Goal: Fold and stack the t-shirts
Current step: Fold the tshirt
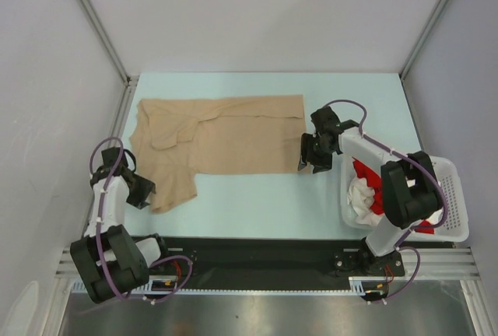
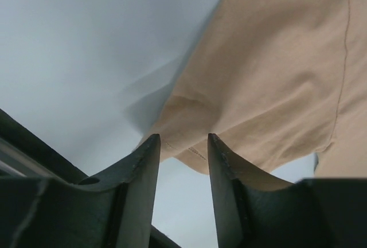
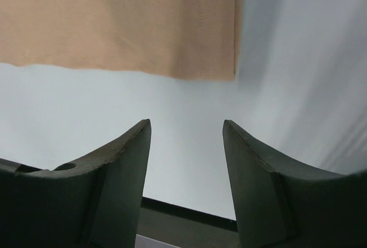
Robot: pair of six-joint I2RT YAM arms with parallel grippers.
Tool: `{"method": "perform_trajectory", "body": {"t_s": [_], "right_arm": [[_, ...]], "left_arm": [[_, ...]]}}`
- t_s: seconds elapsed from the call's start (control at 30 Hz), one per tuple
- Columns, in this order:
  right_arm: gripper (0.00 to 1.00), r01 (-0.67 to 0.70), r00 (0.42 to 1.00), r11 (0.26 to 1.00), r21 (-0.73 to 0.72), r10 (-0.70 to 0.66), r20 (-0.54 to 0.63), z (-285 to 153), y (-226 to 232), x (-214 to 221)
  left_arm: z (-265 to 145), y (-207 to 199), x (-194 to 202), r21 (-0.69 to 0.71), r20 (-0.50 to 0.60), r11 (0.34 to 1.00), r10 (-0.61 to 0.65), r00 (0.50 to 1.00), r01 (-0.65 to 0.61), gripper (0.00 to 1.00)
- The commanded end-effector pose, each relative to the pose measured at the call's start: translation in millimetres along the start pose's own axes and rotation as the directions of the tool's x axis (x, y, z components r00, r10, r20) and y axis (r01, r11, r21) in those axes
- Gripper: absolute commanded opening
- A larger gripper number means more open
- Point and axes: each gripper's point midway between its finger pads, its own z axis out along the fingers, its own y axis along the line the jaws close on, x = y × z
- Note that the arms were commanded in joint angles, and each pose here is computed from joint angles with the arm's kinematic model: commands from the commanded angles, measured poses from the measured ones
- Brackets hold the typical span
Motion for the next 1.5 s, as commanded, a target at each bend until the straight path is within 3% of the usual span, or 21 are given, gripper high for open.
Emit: {"method": "perform_trajectory", "body": {"t_s": [0.0,0.1,0.27,0.4,0.57,0.6,0.7,0.97,1.07,1.2,1.47], "right_arm": [[0.59,0.037,0.998,0.997,-0.067,-0.033,0.050,0,18,-18],[0.59,0.041,0.999,0.994,-0.103,-0.038,0.028,6,30,-14],[0.59,0.042,0.999,0.987,-0.155,-0.042,0.005,9,44,-8],[0.59,0.047,0.999,0.987,-0.152,-0.049,-0.011,14,42,-7],[0.59,0.053,0.998,0.986,-0.158,-0.058,-0.024,19,43,-7],[0.59,0.055,0.998,0.984,-0.168,-0.060,-0.027,21,46,-9],[0.59,0.051,0.998,0.984,-0.169,-0.057,-0.033,23,47,-9],[0.59,0.041,0.997,0.981,-0.192,-0.052,-0.055,30,52,-2],[0.59,0.036,0.997,0.978,-0.205,-0.049,-0.062,33,53,0],[0.59,0.021,0.995,0.973,-0.231,-0.043,-0.088,38,59,2],[0.59,0.016,0.995,0.976,-0.218,-0.036,-0.089,36,56,2]], "left_arm": [[4,8,4,-0.023,-0.024,0.998,-0.058,0.998,0.057,0.43],[7,8,3,-0.026,-0.027,0.998,-0.056,0.998,0.056,0.30],[7,15,-6,-0.068,-0.010,0.996,-0.057,0.998,0.056,0.24],[15,17,7,-0.070,-0.061,0.995,-0.077,0.995,0.073,0.35],[40,18,39,-0.060,-0.194,0.992,-0.119,0.974,0.109,0.31],[33,27,31,-0.122,-0.156,0.984,-0.147,0.977,0.129,0.28],[23,34,20,-0.132,-0.084,0.976,-0.185,0.979,0.173,0.27],[11,32,-8,-0.152,0.001,0.977,-0.154,0.988,0.152,0.37],[7,39,-6,-0.193,-0.006,0.970,-0.149,0.989,0.145,0.39],[14,40,8,-0.187,-0.048,0.968,-0.180,0.982,0.168,0.51],[25,44,24,-0.194,-0.095,0.963,-0.207,0.974,0.186,0.43]]}}
